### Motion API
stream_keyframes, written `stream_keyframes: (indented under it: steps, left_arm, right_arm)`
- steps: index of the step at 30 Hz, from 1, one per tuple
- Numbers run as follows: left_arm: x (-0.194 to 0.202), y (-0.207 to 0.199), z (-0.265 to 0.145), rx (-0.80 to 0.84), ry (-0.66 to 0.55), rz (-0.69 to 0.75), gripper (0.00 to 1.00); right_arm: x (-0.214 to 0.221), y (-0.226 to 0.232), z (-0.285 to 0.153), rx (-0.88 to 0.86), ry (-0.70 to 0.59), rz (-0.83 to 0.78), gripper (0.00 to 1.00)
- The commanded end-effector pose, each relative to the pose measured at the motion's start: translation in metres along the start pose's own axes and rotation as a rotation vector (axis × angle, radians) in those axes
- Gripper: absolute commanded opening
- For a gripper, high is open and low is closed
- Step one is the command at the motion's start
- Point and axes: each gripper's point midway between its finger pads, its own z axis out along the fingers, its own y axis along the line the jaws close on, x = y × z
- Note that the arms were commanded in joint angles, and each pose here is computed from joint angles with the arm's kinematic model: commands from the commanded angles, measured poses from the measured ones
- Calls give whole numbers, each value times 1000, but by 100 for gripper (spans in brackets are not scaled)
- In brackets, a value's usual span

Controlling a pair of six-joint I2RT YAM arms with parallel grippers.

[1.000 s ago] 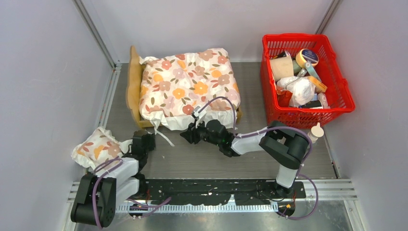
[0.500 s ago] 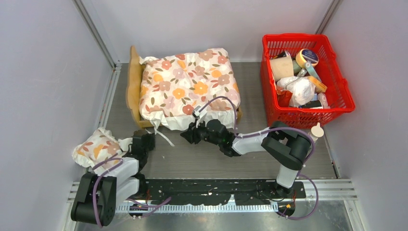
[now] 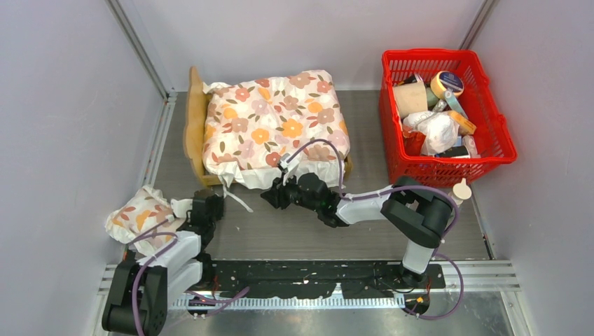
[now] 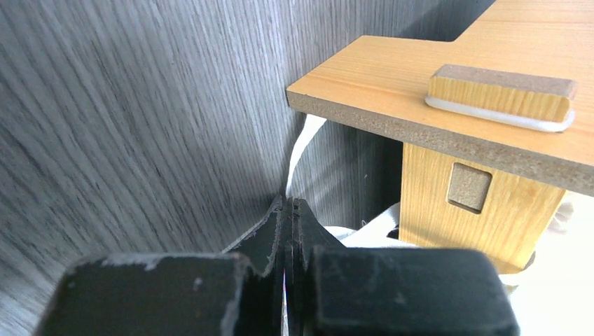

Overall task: Set up the pet bed
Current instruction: Tie the ropes to the bed frame.

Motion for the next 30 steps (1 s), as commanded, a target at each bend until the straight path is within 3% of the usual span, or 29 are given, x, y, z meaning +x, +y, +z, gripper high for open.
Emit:
stream_keyframes:
  steps: [1,7,14,21,30]
  left_arm:
    - [-1,-16,-5,55,-2,95,0]
    - [2,-6,-8,68,16,278,0]
    - [-11,5,-15,15,-29,371,0]
    - [-34,-21,-24,110,-146,521,0]
    - [-18,-63,-35,315,-92,859,0]
  right_arm:
    - [-18,16,8,-8,-62,7,31]
    - [-27,16,15,21,-91,10,31]
    - [-45,21,17,16,-130,-12,32]
    - [-47,23,18,2,-143,-12,32]
    - [-45,26,26,-18,-146,0,32]
